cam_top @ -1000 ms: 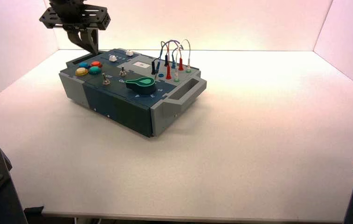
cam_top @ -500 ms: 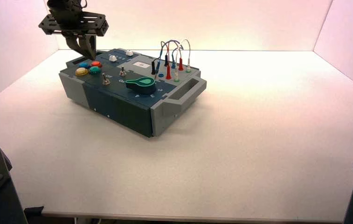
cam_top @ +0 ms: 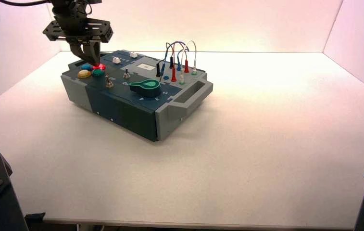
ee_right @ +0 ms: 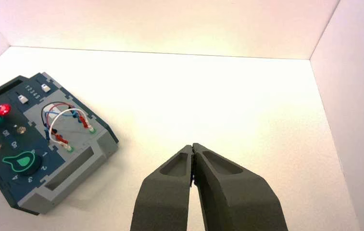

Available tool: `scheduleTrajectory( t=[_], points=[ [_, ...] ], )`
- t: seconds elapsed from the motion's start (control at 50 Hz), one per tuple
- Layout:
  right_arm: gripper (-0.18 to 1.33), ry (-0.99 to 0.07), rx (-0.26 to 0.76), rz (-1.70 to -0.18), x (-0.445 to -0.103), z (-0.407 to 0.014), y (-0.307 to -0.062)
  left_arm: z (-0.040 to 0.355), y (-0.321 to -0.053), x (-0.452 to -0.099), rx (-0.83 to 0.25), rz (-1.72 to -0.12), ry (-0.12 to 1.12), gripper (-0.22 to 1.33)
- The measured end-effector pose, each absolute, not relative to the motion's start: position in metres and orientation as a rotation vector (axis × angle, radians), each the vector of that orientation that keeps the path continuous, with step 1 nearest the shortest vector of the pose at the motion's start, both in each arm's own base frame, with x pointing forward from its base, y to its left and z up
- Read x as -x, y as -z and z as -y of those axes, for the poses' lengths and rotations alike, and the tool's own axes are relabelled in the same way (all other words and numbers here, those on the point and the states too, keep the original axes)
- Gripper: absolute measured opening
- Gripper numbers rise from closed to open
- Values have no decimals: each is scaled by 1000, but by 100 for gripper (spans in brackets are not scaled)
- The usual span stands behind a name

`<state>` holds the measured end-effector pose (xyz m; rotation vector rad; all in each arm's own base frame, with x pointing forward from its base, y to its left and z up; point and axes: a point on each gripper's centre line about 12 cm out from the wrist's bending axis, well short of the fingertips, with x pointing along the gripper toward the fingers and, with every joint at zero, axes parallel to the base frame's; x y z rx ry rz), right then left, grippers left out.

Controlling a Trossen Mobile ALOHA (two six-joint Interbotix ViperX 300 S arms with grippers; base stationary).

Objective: Push the red button with the left gripper.

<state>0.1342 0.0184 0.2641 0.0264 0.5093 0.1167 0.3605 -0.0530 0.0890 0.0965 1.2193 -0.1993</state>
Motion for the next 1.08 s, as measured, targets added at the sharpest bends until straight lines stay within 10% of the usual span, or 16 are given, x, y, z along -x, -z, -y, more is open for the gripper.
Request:
scheduleTrajectory(
  t=[1.08],
  points=[
    [-14, -117, -25, -555, -140, -20, -258, 53, -118, -356, -99, -1163, 205, -16]
  ],
)
